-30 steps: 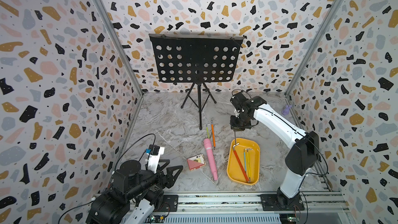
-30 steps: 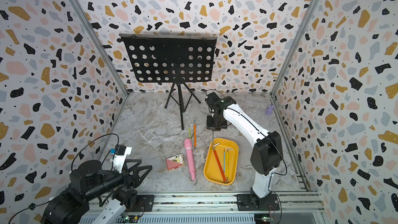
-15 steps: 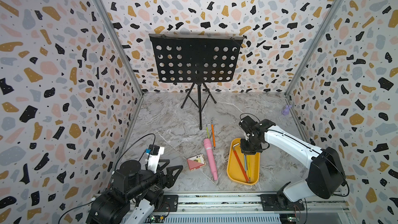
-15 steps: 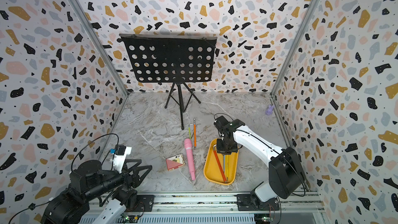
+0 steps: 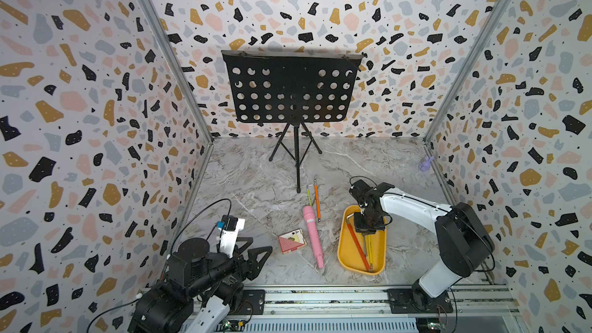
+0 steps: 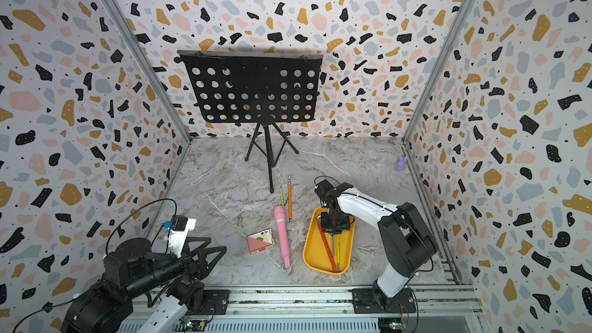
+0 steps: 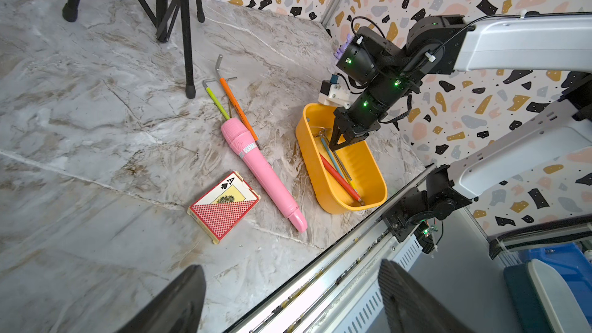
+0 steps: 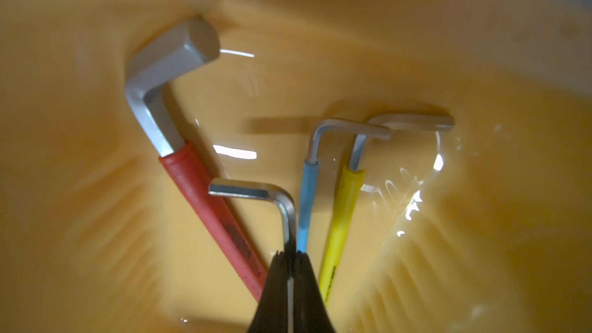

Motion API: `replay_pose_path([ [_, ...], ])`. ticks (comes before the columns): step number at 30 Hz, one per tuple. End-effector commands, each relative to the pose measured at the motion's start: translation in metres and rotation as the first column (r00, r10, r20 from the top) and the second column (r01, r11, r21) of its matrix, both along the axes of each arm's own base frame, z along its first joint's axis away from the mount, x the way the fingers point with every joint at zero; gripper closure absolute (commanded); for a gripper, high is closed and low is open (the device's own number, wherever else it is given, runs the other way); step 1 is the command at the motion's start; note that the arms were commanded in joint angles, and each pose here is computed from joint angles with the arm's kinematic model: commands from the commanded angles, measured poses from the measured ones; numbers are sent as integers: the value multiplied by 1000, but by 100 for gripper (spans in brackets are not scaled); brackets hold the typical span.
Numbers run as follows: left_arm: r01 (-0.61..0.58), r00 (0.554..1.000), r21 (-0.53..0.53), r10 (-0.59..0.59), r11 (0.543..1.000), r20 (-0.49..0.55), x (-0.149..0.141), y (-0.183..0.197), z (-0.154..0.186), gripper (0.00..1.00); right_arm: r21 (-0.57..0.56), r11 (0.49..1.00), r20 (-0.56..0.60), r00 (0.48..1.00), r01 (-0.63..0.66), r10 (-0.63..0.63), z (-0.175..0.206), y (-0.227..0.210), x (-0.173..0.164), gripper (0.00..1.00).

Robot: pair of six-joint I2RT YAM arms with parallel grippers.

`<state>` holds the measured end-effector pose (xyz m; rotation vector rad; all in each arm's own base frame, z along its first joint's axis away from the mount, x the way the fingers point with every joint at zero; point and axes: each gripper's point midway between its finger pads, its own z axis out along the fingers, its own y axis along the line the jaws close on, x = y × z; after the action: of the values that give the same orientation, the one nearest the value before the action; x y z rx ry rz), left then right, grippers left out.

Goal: Put the hex key on the desktop into the storage box
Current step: Place the Allen key in the storage box, then pick up the Allen key from the center of the board.

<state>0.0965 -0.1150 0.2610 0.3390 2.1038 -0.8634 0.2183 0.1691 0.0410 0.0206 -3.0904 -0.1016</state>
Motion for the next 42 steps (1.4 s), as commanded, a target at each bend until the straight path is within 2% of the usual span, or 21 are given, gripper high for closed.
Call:
replay_pose_path([
  [1,4,999,-6,-3,1000,35,2,-1,9,12,-15,1000,10,1000,-11,11,-2,-3,3,100],
  [4,5,999,-7,-5,1000,37,2,-1,10,12,-27,1000,11,1000,-10,10,-4,-4,6,100],
  [7,7,999,-7,-6,1000,36,2,-1,10,12,-31,1000,11,1000,-6,6,-5,-4,7,78],
  [11,5,999,-7,-4,1000,36,2,-1,10,11,-27,1000,27,1000,-2,3,1,-3,9,68],
  [18,3,999,-7,-3,1000,36,2,-1,10,12,-5,1000,97,995,-4,4,37,-1,17,66],
  [26,2,999,-6,-2,1000,35,2,-1,9,12,54,996,177,982,-68,58,81,41,42,66],
  [37,1,1000,-4,-1,1000,30,3,-1,9,12,149,981,168,981,-127,102,78,116,91,65],
  [42,-4,1000,-4,4,1000,29,4,0,9,12,178,973,128,984,-145,124,65,141,103,59],
])
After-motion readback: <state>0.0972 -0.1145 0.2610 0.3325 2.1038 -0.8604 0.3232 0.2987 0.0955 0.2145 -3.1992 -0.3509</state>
